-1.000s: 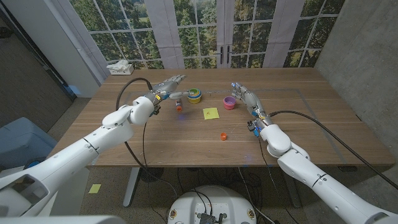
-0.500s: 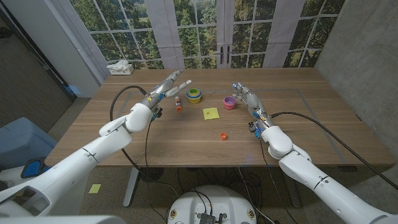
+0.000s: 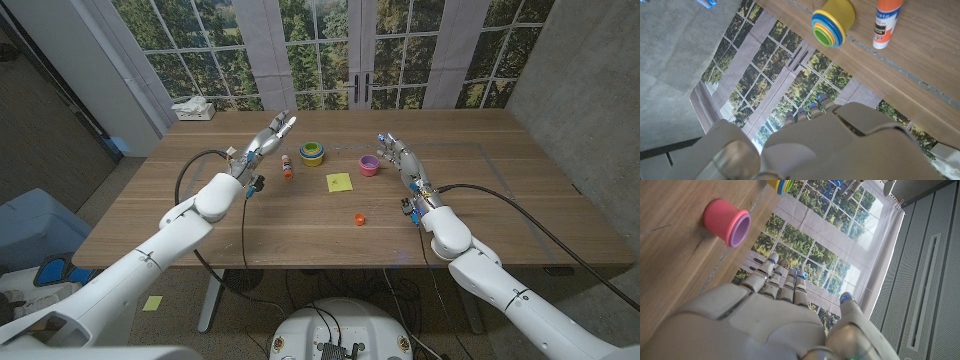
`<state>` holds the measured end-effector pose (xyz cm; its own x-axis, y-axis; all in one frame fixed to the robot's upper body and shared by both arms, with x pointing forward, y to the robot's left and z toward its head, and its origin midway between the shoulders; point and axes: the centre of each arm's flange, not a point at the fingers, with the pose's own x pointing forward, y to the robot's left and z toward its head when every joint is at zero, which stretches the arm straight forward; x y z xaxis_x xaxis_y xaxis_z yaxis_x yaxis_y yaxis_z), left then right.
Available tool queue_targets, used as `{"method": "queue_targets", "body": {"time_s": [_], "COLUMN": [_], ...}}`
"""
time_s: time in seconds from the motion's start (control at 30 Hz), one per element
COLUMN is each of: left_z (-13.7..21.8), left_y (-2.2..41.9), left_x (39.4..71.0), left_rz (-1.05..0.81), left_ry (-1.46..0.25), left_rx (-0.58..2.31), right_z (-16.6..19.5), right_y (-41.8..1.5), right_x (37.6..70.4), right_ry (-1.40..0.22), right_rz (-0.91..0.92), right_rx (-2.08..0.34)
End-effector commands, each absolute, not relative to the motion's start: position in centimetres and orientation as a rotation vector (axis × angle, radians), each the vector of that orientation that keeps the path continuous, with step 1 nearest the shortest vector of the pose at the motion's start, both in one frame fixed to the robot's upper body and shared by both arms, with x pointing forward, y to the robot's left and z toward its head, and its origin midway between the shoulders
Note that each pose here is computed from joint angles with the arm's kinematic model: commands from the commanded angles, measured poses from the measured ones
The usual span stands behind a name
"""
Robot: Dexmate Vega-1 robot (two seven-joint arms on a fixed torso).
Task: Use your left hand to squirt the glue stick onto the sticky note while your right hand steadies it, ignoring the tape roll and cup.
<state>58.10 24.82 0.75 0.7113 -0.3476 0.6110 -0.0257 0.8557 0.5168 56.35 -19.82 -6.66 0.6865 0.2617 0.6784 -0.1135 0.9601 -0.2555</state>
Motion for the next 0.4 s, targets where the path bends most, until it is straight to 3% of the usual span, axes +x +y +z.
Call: {"method": "queue_targets", "body": {"time_s": [0.03, 0.4], "left_z": [-0.7, -2.8], "left_y": [26.1, 27.5], "left_x": [57.5, 56.5], "left_rz": [-0.298, -0.253], "left_ry": [-0.748, -0.72], "left_rx": [0.226, 0.107], "right_z": [-7.0, -6.9], "right_y": [-20.1, -19.6], "right_x": [55.9, 57.5], "right_ry": [-0.824, -0.813], "right_rz": [0.198, 0.231], "right_rx": [-0.114, -0.058]}}
